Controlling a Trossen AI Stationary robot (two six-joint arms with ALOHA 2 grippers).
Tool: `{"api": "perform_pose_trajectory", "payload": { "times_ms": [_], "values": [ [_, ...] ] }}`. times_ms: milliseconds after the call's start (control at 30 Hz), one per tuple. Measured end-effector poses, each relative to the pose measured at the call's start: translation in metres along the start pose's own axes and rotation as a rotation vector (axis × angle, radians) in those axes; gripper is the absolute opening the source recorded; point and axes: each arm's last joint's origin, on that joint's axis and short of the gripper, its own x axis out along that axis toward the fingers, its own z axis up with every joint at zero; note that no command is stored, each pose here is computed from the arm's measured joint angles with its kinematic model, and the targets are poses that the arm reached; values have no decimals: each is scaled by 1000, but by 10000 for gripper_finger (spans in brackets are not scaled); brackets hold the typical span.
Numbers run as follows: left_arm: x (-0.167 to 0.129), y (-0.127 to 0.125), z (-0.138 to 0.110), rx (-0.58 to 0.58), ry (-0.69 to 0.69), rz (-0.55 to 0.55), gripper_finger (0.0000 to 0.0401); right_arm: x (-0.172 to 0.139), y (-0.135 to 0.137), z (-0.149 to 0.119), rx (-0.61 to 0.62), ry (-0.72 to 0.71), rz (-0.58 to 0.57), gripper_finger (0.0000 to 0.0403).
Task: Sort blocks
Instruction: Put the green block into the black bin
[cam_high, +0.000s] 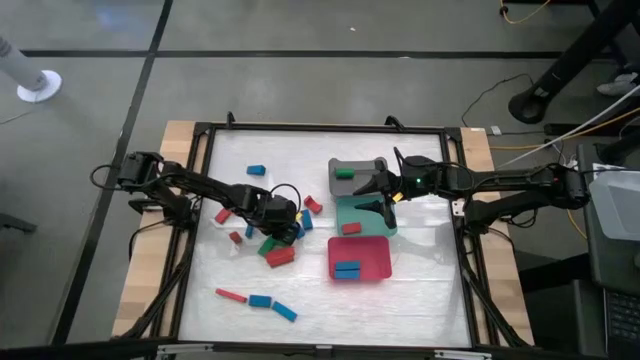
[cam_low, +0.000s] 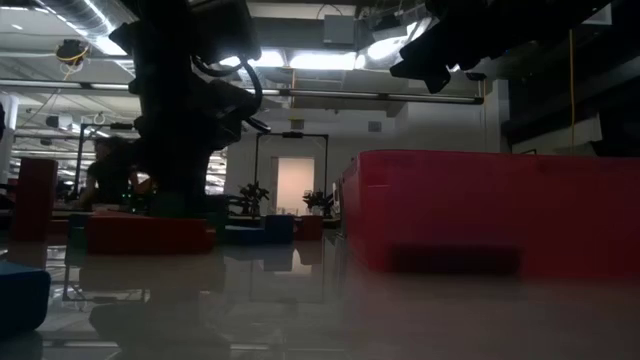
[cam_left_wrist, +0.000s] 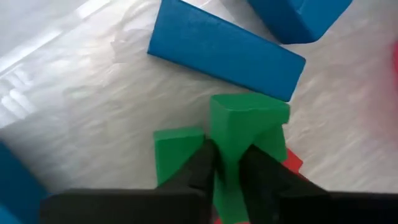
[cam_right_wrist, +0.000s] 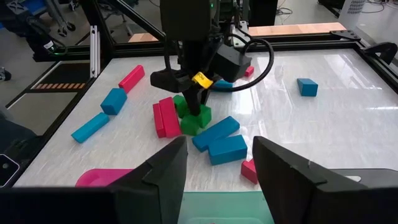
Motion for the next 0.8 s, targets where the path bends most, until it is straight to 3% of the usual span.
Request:
{"api": "perform_pose_trajectory", "payload": {
  "times_ms": [133, 433, 667, 800],
  "values": [
    [-5, 1, -1, 2, -5, -11, 12, 0, 0, 0, 0, 0, 0, 186],
    [-28, -14, 9, -29, -118, -232, 10, 0, 0, 0, 0, -2, 0, 186],
    [-40, -34, 31, -145, -370, -468, 10, 0, 0, 1, -1, -8, 0, 186],
    [-48, -39, 44, -225, -522, -540, 10, 0, 0, 4, -9, -40, 0, 186]
  ]
}}
